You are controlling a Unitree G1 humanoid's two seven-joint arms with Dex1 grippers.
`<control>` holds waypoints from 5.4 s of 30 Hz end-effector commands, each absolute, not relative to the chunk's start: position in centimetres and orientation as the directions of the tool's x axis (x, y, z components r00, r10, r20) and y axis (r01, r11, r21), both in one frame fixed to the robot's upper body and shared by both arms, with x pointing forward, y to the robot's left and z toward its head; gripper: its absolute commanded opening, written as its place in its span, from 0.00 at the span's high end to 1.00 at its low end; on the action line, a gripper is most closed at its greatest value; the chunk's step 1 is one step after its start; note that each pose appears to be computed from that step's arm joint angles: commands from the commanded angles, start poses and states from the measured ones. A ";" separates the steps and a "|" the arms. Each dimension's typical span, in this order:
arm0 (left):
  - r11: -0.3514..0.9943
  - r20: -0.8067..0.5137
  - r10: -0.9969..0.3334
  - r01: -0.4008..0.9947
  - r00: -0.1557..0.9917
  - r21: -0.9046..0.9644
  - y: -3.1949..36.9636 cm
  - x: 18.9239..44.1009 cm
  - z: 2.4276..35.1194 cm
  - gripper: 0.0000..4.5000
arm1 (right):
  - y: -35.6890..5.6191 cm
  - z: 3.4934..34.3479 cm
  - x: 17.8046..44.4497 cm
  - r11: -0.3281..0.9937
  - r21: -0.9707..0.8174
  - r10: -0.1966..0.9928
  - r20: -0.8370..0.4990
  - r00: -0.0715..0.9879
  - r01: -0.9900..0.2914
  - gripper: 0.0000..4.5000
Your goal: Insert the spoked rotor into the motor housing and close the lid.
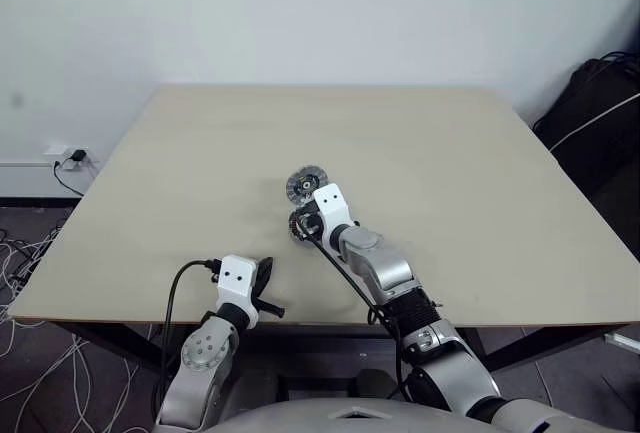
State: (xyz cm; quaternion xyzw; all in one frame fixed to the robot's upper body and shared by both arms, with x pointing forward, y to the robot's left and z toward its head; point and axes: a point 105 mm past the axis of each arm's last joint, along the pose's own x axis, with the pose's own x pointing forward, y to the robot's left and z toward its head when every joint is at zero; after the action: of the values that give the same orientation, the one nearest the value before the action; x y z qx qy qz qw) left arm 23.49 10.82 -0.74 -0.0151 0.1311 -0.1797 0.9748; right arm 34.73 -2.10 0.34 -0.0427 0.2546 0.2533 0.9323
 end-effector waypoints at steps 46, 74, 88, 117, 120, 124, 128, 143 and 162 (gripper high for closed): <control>0.923 -0.193 -0.385 0.379 0.902 -0.069 10.2 24.0 0.9 0.99 | -3.2 2.3 32.4 0.848 0.089 0.507 -0.423 0.751 -0.522 1.00; 0.922 -0.204 -0.387 0.379 0.899 -0.079 10.1 23.9 0.7 0.99 | -2.2 2.0 33.6 0.847 0.087 0.503 -0.450 0.738 -0.524 1.00; 0.926 -0.203 -0.377 0.369 0.904 -0.078 10.1 23.8 0.7 0.99 | -1.7 1.6 34.1 0.847 0.080 0.500 -0.456 0.736 -0.525 1.00; 0.924 -0.205 -0.383 0.374 0.900 -0.083 10.0 23.8 0.7 0.99 | -1.2 2.5 34.9 0.847 0.083 0.511 -0.404 0.759 -0.526 1.00; 0.924 -0.206 -0.382 0.373 0.901 -0.084 10.0 23.8 0.7 0.99 | -0.9 2.4 34.9 0.843 0.074 0.514 -0.406 0.755 -0.533 1.00; 0.926 -0.205 -0.379 0.369 0.902 -0.083 10.0 23.8 0.7 0.99 | -0.5 2.2 35.1 0.841 0.068 0.514 -0.412 0.752 -0.537 1.00; 0.927 -0.205 -0.376 0.367 0.904 -0.083 10.0 23.7 0.7 0.99 | -0.4 1.6 35.4 0.843 0.057 0.505 -0.426 0.751 -0.535 1.00; 0.921 -0.207 -0.389 0.379 0.898 -0.089 9.7 23.6 0.6 0.99 | -1.0 1.7 36.1 0.862 0.087 0.491 -0.389 0.780 -0.500 1.00; 0.922 -0.209 -0.387 0.376 0.898 -0.091 9.8 23.7 0.6 0.99 | -1.2 1.8 35.8 0.863 0.054 0.482 -0.382 0.788 -0.502 1.00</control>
State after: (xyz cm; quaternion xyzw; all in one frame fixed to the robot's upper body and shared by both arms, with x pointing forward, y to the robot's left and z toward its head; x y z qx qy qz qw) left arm 23.04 9.98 -1.19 -0.0215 0.1454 -0.1928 0.9702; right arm 35.20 -1.76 0.75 -0.0178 0.2138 0.2543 0.9430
